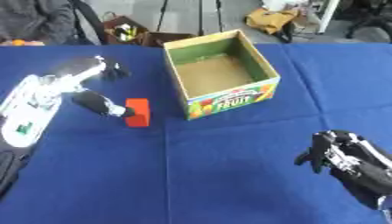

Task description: Pick up objects on the table and place them in the box.

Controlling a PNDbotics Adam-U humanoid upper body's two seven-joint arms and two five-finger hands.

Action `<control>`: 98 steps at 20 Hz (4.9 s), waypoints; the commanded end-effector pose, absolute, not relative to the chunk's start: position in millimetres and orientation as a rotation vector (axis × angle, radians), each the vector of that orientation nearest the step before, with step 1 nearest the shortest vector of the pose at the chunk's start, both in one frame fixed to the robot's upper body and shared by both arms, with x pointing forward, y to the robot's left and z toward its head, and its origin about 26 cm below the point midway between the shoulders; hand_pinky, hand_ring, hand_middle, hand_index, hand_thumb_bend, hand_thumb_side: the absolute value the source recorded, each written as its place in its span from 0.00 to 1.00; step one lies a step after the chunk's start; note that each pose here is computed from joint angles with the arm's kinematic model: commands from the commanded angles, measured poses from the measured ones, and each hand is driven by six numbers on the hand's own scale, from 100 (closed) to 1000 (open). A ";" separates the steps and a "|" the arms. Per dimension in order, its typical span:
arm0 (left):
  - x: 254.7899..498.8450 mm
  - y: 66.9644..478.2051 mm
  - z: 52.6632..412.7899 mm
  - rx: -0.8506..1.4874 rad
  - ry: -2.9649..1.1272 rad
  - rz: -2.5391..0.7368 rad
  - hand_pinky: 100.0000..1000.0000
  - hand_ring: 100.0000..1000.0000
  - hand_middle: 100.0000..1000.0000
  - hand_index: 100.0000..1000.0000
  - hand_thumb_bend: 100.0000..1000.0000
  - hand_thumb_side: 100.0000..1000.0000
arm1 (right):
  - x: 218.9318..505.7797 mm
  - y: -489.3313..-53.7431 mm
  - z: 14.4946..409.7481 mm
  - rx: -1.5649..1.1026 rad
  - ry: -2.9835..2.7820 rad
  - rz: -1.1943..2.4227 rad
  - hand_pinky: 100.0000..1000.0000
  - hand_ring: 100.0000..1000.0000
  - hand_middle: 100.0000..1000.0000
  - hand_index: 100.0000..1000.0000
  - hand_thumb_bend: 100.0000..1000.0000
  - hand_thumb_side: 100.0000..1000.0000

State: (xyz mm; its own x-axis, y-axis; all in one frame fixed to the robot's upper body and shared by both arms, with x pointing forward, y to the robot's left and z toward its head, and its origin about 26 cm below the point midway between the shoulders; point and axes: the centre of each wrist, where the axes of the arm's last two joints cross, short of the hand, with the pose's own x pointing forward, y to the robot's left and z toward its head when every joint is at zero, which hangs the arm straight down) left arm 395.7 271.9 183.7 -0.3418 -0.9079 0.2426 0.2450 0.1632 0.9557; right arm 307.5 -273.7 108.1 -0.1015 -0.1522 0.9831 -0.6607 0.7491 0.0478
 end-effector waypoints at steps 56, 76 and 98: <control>431.3 257.8 204.2 0.836 -1.500 -1.481 0.15 0.12 0.13 0.39 0.00 0.07 | 308.9 -273.1 114.8 0.664 -1.655 0.512 0.53 0.25 0.27 0.29 0.00 0.17; 469.8 178.4 217.8 0.995 -1.678 -1.304 0.25 0.20 0.21 0.45 0.00 0.10 | 310.8 -262.7 115.2 0.712 -1.630 0.563 0.53 0.25 0.27 0.29 0.00 0.17; 484.8 169.8 154.5 0.995 -1.425 -1.619 0.87 0.82 0.81 0.86 1.00 0.64 | 313.9 -256.0 119.1 0.742 -1.626 0.590 0.53 0.25 0.27 0.29 0.00 0.18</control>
